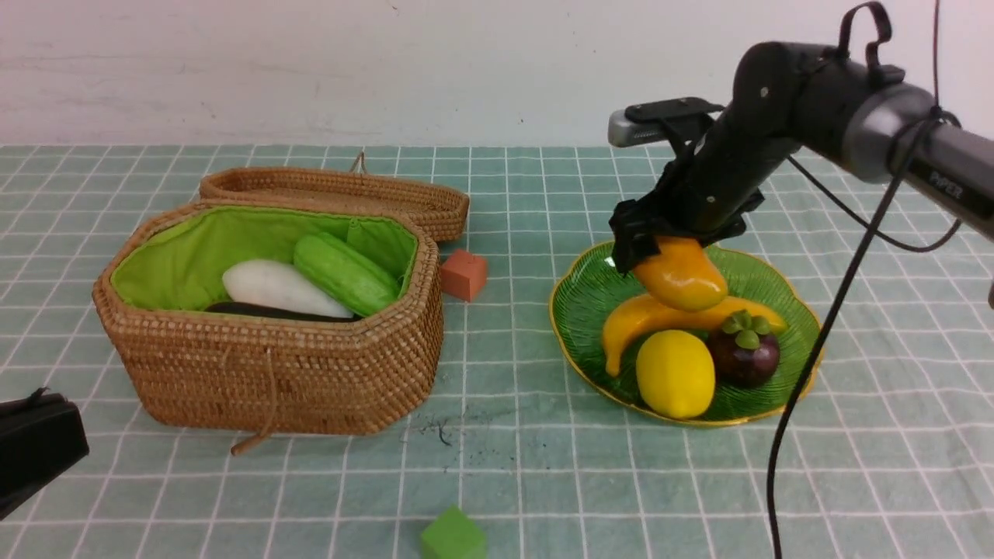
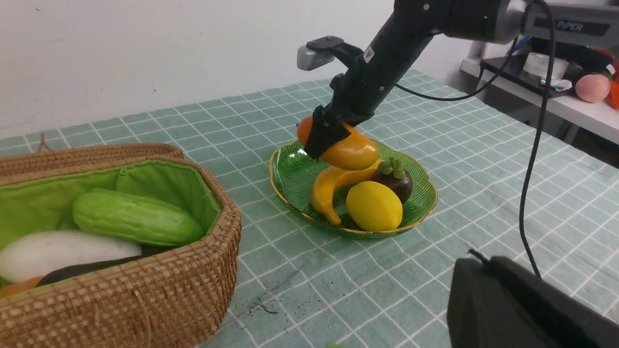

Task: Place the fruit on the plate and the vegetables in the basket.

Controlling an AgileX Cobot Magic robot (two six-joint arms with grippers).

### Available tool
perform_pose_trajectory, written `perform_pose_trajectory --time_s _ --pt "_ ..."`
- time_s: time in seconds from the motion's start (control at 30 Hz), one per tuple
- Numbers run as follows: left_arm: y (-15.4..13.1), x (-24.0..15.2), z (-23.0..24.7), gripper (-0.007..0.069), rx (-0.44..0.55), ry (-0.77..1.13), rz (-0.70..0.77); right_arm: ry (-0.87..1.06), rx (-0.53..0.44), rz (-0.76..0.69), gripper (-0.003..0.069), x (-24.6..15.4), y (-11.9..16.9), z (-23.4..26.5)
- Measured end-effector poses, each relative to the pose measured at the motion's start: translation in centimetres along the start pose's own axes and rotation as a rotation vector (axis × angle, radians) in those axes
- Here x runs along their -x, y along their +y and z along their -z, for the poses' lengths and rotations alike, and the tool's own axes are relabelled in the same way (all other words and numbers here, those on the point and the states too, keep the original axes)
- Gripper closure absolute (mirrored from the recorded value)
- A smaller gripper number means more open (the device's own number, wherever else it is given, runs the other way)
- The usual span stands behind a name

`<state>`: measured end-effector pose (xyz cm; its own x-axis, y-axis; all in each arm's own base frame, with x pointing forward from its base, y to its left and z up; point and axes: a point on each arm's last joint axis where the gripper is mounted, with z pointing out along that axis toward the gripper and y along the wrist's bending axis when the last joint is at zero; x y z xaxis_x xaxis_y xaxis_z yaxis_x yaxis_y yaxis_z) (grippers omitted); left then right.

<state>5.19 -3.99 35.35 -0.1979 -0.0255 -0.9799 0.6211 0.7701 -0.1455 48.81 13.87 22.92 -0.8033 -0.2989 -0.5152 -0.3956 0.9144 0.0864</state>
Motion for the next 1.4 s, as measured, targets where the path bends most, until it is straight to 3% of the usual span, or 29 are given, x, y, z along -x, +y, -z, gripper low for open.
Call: perform_pose_trajectory --time_s 0.2,0.37,0.47,0.57,0.6,0.63,0.77,0.8,0.93,1.1,1.3,1.4 --pt "0.0 -0.1 0.0 0.0638 0.003 0.009 0.0 -0.009 -0.027 0.022 -0.0004 0.4 -0.2 0.5" --pt "0.0 -0.1 0.0 0.0638 0.002 0.007 0.001 0.041 -0.026 0.045 0.0085 0.9 0.4 4.6" --pt "0.0 0.0 0.0 0.0638 -0.002 -0.003 0.001 0.032 -0.031 0.06 0.016 1.3 0.9 8.6" --pt "0.0 0.2 0.0 0.0638 -0.002 -0.019 -0.008 -0.006 -0.042 0.074 0.031 1.3 1.6 13.5" --pt "0.0 0.2 0.0 0.0638 -0.002 -0.019 -0.008 -0.011 -0.043 0.073 0.032 1.3 1.7 13.8" --pt "-0.1 0.2 0.0 0.0638 -0.006 -0.023 0.001 -0.05 -0.047 0.069 0.0402 1.2 2.1 16.3" --pt "-0.1 0.2 0.0 0.0638 -0.015 -0.02 0.04 -0.111 -0.052 0.041 0.0573 -0.4 3.1 21.9" --pt "-0.1 0.1 0.0 0.0638 -0.014 -0.018 0.04 -0.113 -0.052 0.037 0.0579 -0.6 3.2 22.2" --pt "0.1 -1.1 1.0 0.0638 -0.025 -0.053 0.047 -0.111 -0.051 -0.002 0.065 -5.4 4.4 26.8" --pt "0.7 -3.6 2.1 0.0638 -0.04 -0.103 0.049 -0.084 -0.048 -0.05 0.065 -10.8 5.2 29.2" --pt "1.1 -7.0 2.4 0.0638 -0.07 -0.183 0.042 -0.043 -0.042 -0.195 0.0644 -21.8 6.5 30.8" --pt "1.1 -7.6 2.1 0.0638 -0.072 -0.18 0.037 -0.054 -0.041 -0.236 0.0642 -25.1 6.8 31.0"
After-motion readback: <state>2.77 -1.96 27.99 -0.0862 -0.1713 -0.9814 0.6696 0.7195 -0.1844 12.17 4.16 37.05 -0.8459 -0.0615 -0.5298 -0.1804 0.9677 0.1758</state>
